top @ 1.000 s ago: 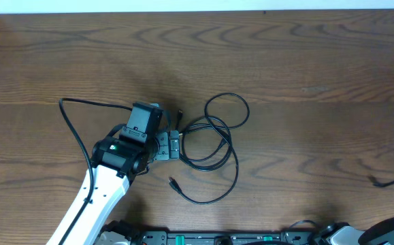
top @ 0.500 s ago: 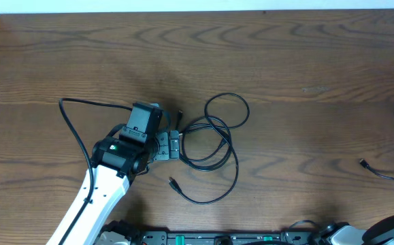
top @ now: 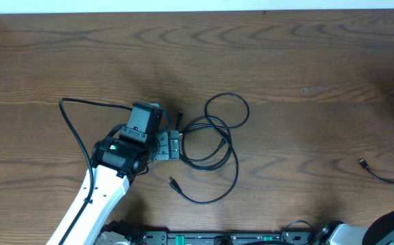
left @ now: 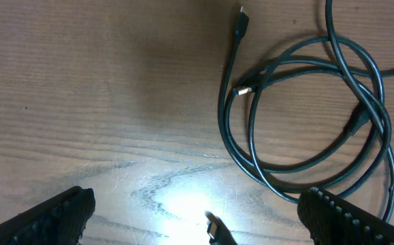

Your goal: Untangle cables

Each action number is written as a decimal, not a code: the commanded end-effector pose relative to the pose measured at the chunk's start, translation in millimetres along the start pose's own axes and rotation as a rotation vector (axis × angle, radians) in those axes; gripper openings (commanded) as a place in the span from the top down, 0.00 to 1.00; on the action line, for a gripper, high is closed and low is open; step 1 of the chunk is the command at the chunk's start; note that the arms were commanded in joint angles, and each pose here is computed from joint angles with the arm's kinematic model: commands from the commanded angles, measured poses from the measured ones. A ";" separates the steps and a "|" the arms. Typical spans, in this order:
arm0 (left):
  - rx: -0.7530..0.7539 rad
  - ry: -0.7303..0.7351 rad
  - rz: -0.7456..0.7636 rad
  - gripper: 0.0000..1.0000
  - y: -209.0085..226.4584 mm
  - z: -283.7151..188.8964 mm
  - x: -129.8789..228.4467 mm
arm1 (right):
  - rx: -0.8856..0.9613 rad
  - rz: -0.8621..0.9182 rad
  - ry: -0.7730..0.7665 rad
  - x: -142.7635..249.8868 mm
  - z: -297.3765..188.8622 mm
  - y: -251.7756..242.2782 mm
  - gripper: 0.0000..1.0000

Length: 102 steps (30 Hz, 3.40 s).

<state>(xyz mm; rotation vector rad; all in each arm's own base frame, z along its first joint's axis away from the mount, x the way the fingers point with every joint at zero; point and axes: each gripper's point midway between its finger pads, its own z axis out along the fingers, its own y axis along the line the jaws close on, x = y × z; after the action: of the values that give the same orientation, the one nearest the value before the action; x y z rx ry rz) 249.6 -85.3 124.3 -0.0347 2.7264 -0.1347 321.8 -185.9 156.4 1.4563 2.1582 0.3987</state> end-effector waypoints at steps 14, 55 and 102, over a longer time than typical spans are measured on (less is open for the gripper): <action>-0.004 -0.030 -0.010 0.00 0.8 -6.6 -8.1 | -0.195 -0.726 0.424 197.4 81.9 111.2 0.01; -0.004 -0.030 -0.010 0.00 0.8 -6.6 -8.1 | -0.503 -1.007 0.764 496.1 113.7 158.5 0.63; -0.004 -0.030 -0.010 0.01 0.8 -6.6 -8.1 | -1.420 -0.776 -0.462 201.8 -377.2 334.9 0.99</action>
<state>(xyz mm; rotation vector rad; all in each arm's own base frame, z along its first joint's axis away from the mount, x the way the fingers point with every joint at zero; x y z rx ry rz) 249.6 -85.3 124.3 -0.0347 2.7264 -0.1347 315.8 160.0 563.1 -0.1588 1.3413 0.9371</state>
